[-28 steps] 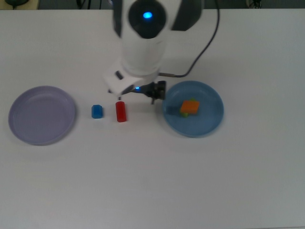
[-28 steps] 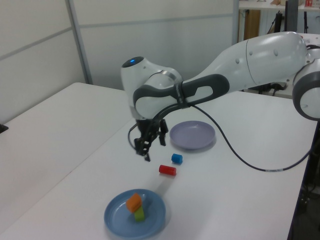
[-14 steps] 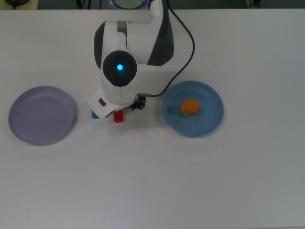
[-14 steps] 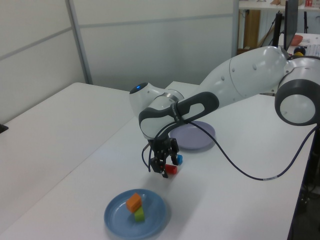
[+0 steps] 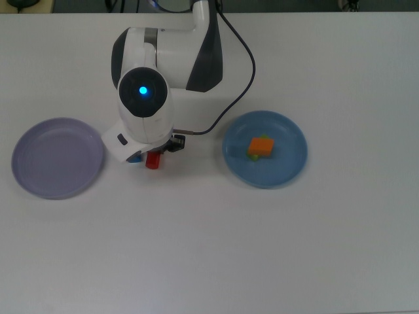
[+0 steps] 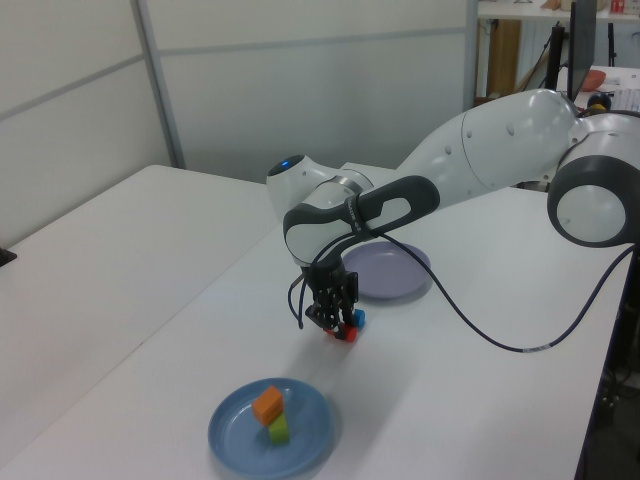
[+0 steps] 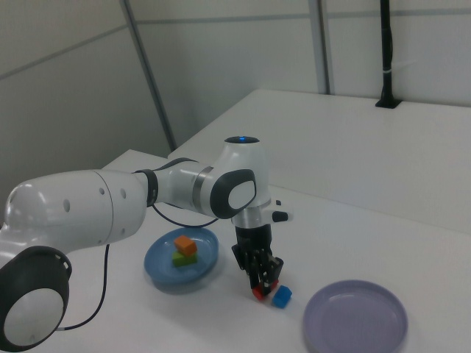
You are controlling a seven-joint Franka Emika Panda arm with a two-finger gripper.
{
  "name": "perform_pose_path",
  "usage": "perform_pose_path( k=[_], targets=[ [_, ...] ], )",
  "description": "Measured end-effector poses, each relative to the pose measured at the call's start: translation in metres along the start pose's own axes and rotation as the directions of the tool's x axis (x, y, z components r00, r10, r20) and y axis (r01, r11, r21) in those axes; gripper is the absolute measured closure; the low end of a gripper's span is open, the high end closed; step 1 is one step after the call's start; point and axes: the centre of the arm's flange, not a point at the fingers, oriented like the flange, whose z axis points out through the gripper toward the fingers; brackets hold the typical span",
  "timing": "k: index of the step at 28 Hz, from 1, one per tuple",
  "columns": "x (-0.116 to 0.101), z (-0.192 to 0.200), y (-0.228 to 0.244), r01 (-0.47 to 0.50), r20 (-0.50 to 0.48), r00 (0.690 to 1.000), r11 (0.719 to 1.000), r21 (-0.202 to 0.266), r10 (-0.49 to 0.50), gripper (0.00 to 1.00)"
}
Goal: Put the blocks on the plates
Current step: 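Carry the red cylinder to the lavender plate and release it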
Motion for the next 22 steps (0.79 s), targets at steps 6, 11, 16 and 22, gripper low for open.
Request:
perform_pose_path(
  k=[6, 11, 16, 22],
  targets=[
    [0.0, -0.005, 0.004, 0.005, -0.009, 1.0, 1.0, 0.002, -0.005, 0.67],
    [-0.001, -0.034, 0.02, -0.019, -0.056, 0.998, 1.0, 0.011, 0.019, 0.67],
    [-0.005, -0.065, 0.051, -0.053, -0.106, 0.993, 0.998, 0.024, 0.056, 0.67],
    [-0.007, -0.057, 0.119, -0.065, -0.096, 0.993, 0.997, 0.033, 0.068, 0.67]
  ],
)
